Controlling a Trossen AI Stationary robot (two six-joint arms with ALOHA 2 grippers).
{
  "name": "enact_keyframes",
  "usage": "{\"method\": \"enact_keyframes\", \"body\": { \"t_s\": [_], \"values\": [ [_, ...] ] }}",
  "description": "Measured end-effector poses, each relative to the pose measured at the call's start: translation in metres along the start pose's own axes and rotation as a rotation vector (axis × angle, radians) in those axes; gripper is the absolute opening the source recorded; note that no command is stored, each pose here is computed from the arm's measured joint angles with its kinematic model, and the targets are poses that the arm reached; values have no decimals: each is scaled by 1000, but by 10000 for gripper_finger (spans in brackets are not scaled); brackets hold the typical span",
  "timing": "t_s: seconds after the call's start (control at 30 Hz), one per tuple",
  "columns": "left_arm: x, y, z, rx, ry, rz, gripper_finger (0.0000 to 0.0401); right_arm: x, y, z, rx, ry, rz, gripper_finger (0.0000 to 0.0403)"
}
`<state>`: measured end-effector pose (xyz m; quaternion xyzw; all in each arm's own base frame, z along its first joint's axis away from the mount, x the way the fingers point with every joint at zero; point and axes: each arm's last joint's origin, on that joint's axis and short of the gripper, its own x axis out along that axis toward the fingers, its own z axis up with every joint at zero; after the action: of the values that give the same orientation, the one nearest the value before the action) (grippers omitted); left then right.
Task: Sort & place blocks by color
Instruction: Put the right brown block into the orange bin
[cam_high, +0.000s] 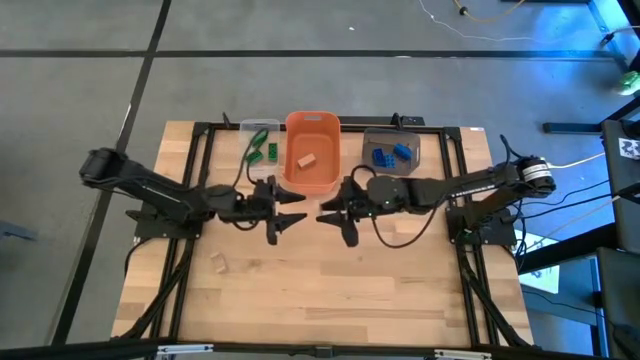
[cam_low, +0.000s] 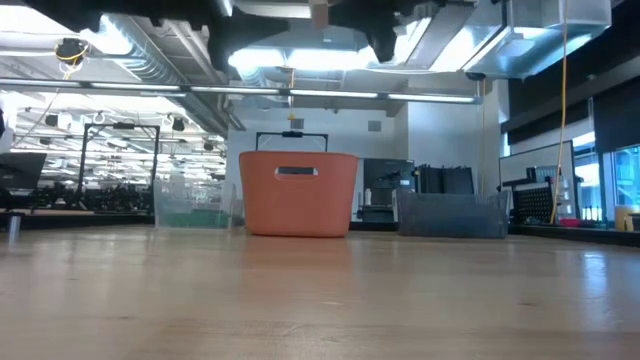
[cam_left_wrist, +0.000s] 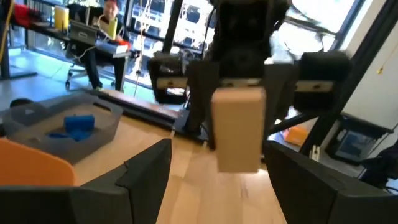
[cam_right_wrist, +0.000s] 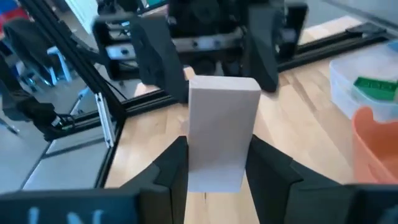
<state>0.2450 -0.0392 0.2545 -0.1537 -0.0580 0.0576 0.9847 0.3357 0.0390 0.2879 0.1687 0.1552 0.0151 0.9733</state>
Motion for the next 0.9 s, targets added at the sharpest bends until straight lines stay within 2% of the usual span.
{"method": "enact_keyframes", "body": {
  "t_s": [0.13,0.3,0.73,0.9],
  "values": [
    [3,0,-4,-45,11,4,251,4,3,7,-62,-12,4,125],
    [9,-6,4,-56,-4,-45,251,12,0,1,-107,17,-9,125],
    [30,-7,-3,-30,32,-37,250,20,0,-4,-117,19,19,125],
    [30,-7,-2,-12,29,-26,214,20,0,-4,-117,25,20,125]
  ]
}}
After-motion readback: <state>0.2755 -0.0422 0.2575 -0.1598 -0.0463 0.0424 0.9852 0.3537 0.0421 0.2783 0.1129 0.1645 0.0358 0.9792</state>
